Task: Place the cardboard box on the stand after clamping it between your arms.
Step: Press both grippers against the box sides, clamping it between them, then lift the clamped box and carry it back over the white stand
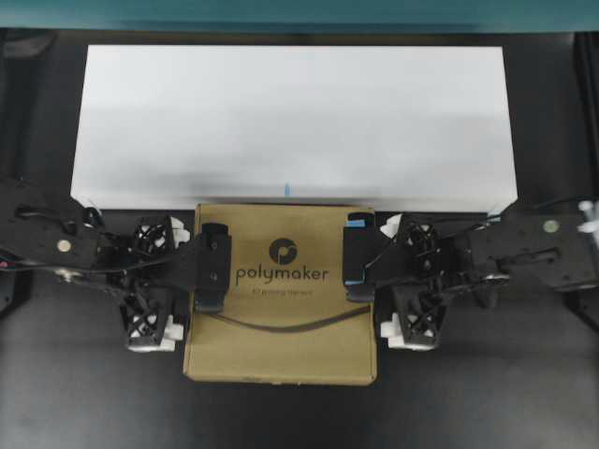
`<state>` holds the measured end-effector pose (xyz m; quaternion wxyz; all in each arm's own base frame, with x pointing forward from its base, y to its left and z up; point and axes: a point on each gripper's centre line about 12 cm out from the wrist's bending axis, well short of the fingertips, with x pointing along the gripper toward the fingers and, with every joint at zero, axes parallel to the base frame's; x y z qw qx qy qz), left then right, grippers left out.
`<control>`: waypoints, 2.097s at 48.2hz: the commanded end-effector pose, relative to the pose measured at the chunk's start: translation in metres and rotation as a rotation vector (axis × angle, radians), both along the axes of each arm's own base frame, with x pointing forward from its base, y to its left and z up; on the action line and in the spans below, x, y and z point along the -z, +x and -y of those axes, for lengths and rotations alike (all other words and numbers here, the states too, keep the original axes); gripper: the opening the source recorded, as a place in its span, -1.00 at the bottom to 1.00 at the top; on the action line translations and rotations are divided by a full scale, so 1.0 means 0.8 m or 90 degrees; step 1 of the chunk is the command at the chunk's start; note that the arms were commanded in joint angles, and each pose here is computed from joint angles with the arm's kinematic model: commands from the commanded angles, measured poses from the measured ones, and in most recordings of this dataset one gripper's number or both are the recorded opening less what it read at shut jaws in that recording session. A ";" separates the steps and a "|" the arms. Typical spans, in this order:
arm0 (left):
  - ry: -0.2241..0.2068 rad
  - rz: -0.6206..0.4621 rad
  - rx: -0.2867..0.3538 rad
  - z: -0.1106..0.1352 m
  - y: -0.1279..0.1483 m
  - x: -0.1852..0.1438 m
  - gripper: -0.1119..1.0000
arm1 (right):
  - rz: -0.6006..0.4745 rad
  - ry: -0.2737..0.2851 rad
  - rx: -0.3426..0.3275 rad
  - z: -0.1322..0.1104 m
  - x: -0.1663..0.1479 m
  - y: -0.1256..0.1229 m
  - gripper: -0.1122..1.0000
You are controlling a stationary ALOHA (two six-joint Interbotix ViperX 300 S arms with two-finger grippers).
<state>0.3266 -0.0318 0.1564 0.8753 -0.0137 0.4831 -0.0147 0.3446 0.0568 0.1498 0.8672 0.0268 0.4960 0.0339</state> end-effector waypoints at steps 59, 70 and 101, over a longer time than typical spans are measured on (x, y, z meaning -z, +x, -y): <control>0.125 0.089 -0.128 -0.195 0.049 -0.164 0.69 | 0.068 -0.075 0.074 0.147 -0.122 0.044 0.69; 0.134 0.089 -0.139 -0.216 0.059 -0.157 0.69 | 0.066 -0.109 0.065 0.179 -0.106 0.054 0.69; 0.149 0.046 -0.168 -0.258 0.033 -0.110 0.69 | 0.047 -0.182 0.028 0.237 -0.066 0.053 0.69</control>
